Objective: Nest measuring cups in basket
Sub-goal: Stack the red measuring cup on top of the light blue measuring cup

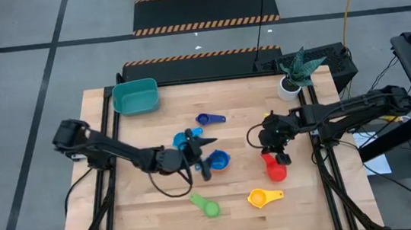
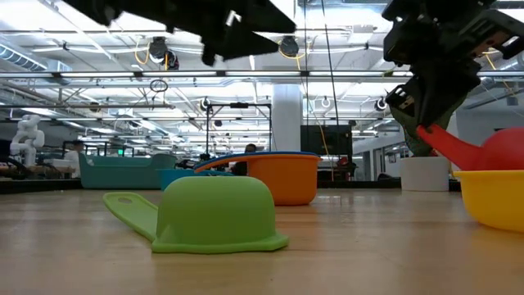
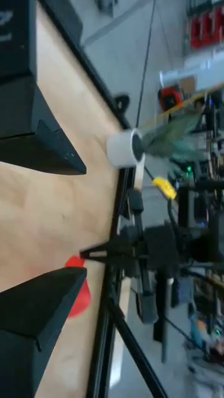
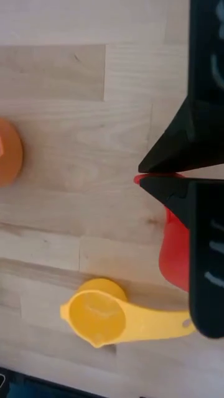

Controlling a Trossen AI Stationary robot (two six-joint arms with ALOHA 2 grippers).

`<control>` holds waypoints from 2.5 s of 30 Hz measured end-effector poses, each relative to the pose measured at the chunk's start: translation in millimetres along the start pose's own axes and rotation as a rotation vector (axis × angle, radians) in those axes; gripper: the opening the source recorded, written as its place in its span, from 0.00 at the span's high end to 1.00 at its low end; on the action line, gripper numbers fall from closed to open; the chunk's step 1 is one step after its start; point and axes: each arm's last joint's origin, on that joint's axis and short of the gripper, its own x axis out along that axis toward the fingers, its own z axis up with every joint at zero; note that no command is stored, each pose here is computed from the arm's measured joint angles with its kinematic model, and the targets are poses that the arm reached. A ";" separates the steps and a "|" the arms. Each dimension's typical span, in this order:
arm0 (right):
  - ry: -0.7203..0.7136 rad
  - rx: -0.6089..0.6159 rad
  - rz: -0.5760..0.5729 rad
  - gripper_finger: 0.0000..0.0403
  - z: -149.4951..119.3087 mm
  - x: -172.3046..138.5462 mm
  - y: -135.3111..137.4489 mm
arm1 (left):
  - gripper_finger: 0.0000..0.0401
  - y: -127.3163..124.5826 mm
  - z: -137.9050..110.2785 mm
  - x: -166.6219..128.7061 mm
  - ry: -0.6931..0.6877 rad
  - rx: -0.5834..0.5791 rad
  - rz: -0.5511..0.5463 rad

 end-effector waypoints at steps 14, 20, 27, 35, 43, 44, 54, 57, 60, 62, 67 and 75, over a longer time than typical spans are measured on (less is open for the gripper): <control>-0.032 -0.001 -0.022 1.00 1.4 -3.1 2.6 | 0.30 -39.8 -15.7 82.3 0.193 -0.010 -0.086; -0.085 -0.006 -0.040 1.00 2.1 -12.0 4.3 | 0.19 -48.9 -30.3 107.0 0.235 -0.040 -0.132; -0.127 -0.016 -0.036 1.00 1.8 -19.8 6.3 | 0.11 -38.3 -46.8 127.4 0.219 -0.111 -0.080; -0.185 -0.034 -0.034 1.00 6.0 -23.0 7.5 | 0.10 -40.5 -55.6 134.3 0.160 -0.119 -0.150; -0.276 -0.081 -0.031 1.00 14.7 -25.0 8.5 | 0.12 -35.3 -48.6 137.3 0.110 -0.158 -0.145; -0.289 -0.086 -0.030 1.00 15.9 -25.4 8.6 | 0.14 -33.9 -48.6 137.9 0.112 -0.162 -0.142; -0.360 -0.132 -0.051 1.00 22.5 -27.0 11.4 | 0.60 -29.6 -48.0 140.4 0.114 -0.166 -0.177; -0.359 -0.142 -0.063 1.00 22.2 -26.3 14.2 | 0.83 -29.7 -48.2 140.1 0.116 -0.108 -0.180; -0.367 -0.149 -0.046 1.00 22.4 -26.9 18.3 | 0.96 -27.2 -40.1 135.9 0.156 -0.053 -0.179; -0.385 -0.131 -0.043 1.00 22.3 -29.8 19.8 | 0.97 -23.2 -30.5 132.0 0.185 -0.014 -0.169; -0.452 -0.063 -0.083 0.98 22.1 -40.1 23.4 | 0.98 -14.7 2.2 112.5 0.266 0.096 -0.147; -0.563 -0.060 -0.183 0.83 20.8 -51.2 36.0 | 0.98 -14.9 39.8 75.7 0.319 0.168 -0.086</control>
